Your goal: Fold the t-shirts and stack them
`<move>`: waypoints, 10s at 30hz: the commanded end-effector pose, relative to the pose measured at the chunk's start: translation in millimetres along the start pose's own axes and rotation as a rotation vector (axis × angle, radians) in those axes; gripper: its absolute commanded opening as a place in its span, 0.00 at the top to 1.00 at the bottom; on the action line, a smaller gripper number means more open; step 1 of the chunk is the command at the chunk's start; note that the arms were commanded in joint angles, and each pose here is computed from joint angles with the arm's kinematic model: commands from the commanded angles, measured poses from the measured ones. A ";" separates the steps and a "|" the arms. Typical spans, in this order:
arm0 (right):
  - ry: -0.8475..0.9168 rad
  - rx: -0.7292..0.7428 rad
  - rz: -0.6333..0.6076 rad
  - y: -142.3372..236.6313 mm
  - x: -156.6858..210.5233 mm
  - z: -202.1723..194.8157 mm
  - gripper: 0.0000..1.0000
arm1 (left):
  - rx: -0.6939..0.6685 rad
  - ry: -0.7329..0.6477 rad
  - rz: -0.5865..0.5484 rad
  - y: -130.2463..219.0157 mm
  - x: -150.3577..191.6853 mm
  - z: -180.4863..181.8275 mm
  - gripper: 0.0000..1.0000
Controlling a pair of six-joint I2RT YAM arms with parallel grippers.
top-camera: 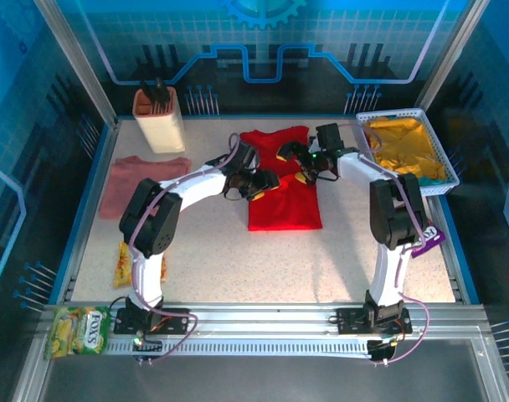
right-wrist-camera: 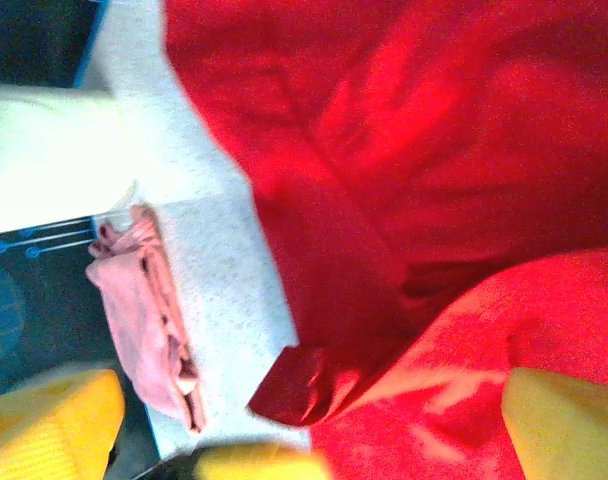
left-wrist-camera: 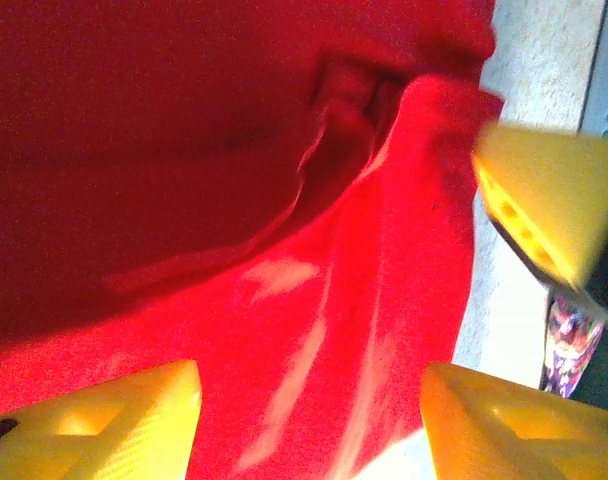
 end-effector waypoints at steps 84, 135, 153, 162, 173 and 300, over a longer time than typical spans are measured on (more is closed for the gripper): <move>0.056 0.416 0.094 54.8 119.7 -158.0 1.00 | -0.144 0.059 -0.023 -7.3 83.6 50.9 0.60; 0.138 0.361 0.039 210.0 223.6 -113.5 1.00 | -0.086 -0.061 -0.096 153.1 229.9 7.5 0.93; 0.183 0.276 -0.038 195.1 133.1 -45.6 1.00 | -0.009 -0.025 -0.183 157.8 143.9 -27.3 0.89; 0.196 0.261 -0.020 174.2 104.4 -29.0 1.00 | -0.009 -0.022 -0.209 150.4 107.7 -31.8 0.89; 0.180 0.241 -0.003 149.3 70.3 -18.7 1.00 | -0.033 -0.038 -0.262 136.6 59.7 -30.7 0.90; 0.180 -0.130 0.110 66.5 59.9 -57.1 0.07 | -0.341 -0.161 0.113 16.3 -33.6 86.9 0.29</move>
Point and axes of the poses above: each hand's point on the last joint's axis, 136 mm out from that joint toward the fingers, its own y axis back along the fingers, its own z axis along the line the jaws close on, x = y × z, the point moved 4 cm from there along y, back along the fingers, and after that the axes turned 3 degrees about -y, right-handed, at the moved point
